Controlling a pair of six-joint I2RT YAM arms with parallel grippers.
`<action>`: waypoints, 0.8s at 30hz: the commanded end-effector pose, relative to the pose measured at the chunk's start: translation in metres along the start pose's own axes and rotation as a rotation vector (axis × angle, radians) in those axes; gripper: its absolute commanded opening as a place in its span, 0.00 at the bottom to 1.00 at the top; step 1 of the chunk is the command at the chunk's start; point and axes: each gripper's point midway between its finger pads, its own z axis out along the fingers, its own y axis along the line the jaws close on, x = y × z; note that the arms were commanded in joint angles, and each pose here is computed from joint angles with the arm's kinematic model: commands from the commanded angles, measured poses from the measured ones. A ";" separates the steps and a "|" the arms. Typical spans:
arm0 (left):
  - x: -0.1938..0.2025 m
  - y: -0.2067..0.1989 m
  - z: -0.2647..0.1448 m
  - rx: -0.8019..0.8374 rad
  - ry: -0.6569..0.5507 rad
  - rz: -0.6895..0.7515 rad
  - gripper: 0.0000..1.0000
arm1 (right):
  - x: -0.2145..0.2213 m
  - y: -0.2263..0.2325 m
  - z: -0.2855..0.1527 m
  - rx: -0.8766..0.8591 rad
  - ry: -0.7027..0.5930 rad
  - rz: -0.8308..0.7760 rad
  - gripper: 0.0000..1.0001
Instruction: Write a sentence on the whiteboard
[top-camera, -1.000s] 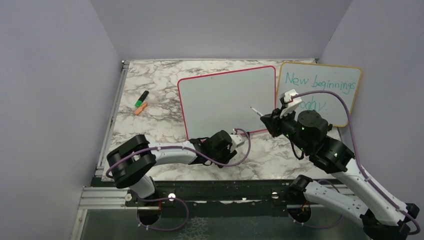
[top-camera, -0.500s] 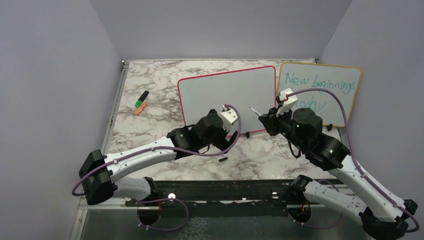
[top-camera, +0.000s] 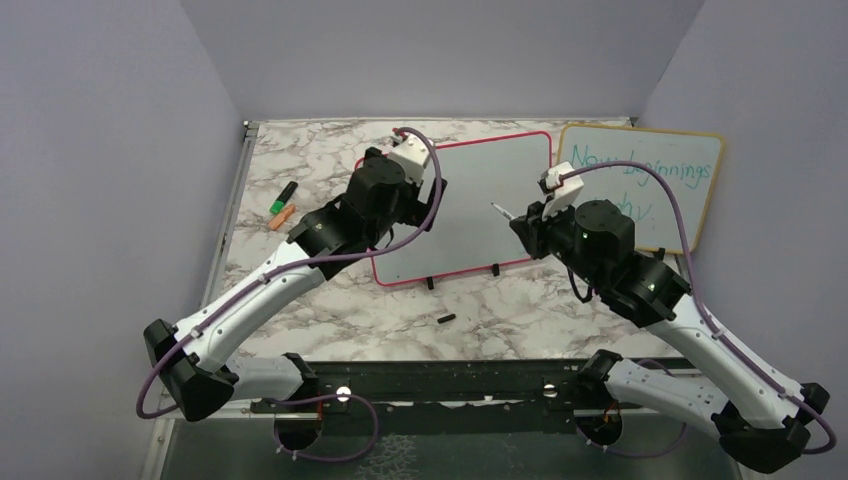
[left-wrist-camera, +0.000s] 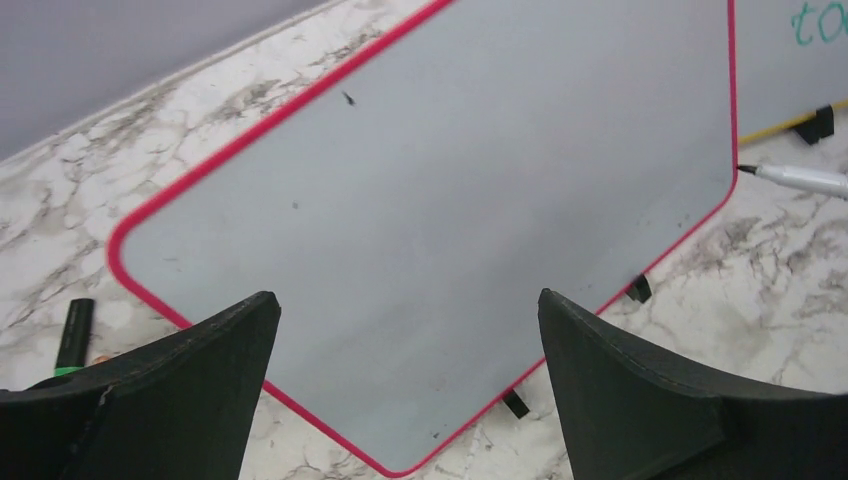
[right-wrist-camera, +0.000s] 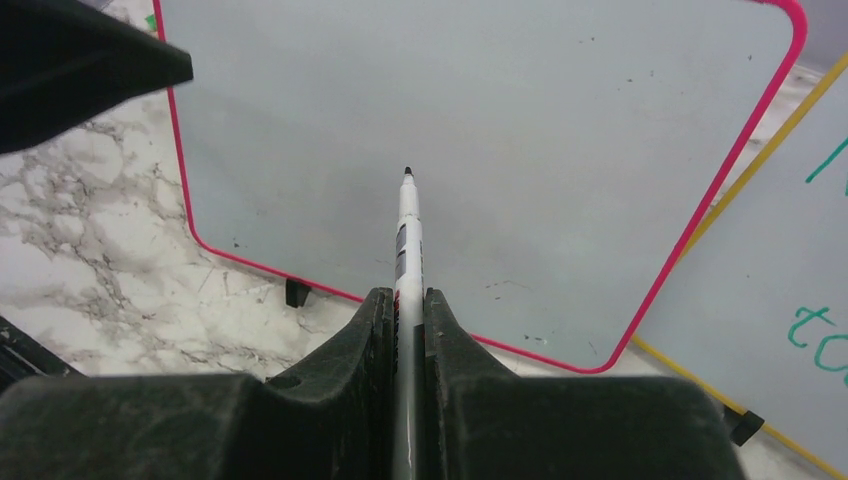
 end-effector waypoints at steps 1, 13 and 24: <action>-0.035 0.028 -0.014 0.006 -0.044 -0.018 0.99 | -0.032 0.001 0.000 -0.001 -0.077 -0.015 0.01; -0.060 0.120 -0.007 -0.048 -0.135 -0.233 0.99 | -0.050 0.015 0.030 -0.029 -0.046 -0.055 0.01; -0.033 0.159 0.022 0.173 -0.154 -0.412 0.99 | -0.060 0.017 0.041 -0.004 -0.013 -0.019 0.01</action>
